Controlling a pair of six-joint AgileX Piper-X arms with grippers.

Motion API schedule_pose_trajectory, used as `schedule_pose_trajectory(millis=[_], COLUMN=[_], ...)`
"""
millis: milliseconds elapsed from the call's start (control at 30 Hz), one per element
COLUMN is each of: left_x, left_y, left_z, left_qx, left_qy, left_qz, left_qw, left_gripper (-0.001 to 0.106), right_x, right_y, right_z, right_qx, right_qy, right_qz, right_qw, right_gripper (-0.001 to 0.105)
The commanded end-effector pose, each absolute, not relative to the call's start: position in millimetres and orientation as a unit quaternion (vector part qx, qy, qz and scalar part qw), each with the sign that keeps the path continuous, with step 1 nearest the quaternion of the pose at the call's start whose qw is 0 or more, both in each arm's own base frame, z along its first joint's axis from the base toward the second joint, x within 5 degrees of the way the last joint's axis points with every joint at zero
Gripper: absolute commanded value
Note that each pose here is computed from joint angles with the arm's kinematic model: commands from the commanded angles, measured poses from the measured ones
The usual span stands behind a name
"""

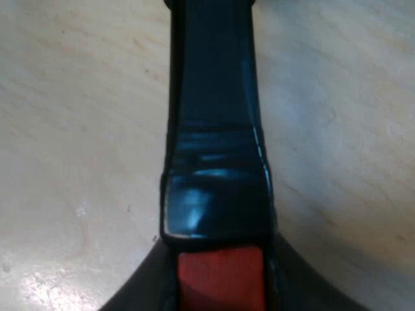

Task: Grind coffee beans and then tamp

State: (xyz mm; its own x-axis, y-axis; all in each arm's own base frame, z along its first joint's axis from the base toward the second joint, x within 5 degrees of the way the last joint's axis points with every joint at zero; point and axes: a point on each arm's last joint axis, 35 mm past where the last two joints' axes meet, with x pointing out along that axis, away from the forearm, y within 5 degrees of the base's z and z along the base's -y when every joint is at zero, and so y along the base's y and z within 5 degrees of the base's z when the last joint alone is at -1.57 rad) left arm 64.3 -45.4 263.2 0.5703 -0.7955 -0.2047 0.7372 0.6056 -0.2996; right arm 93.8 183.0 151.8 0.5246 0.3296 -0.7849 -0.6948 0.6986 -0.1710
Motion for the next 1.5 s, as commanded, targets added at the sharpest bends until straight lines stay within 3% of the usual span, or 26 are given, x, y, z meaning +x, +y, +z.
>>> schedule_pose_trajectory(millis=[33, 467, 900, 967, 1067, 1133, 1233, 1500], left_x=[63, 63, 63, 63, 63, 63, 63, 63], left_y=[-45, -45, -45, -45, -45, -45, -45, -45], left_z=[267, 267, 267, 267, 267, 267, 267, 267], left_qx=[-0.088, -0.088, -0.088, -0.088, -0.088, -0.088, -0.088, -0.088], left_qy=[0.152, 0.152, 0.152, 0.152, 0.152, 0.152, 0.152, 0.152], left_qz=[-0.434, -0.434, -0.434, -0.434, -0.434, -0.435, -0.435, -0.435], left_qw=[0.883, 0.883, 0.883, 0.883, 0.883, 0.883, 0.883, 0.883], left_gripper=[0.059, 0.059, 0.059, 0.059, 0.059, 0.059, 0.059, 0.059], right_x=[98, 108, 106, 106, 105, 105, 104, 97], right_y=[190, 212, 214, 215, 215, 215, 213, 208], right_z=[152, 127, 111, 111, 111, 111, 109, 112], right_qx=[-0.231, -0.211, -0.215, -0.213, -0.203, -0.185, -0.181, -0.197], right_qy=[0.360, 0.342, 0.372, 0.375, 0.379, 0.386, 0.398, 0.422], right_qz=[0.305, 0.313, 0.332, 0.339, 0.336, 0.328, 0.320, 0.315], right_qw=[0.851, 0.860, 0.840, 0.836, 0.838, 0.842, 0.841, 0.827], right_gripper=[0.000, 0.000, 0.000, 0.004, 0.022, 0.041, 0.057, 0.061])
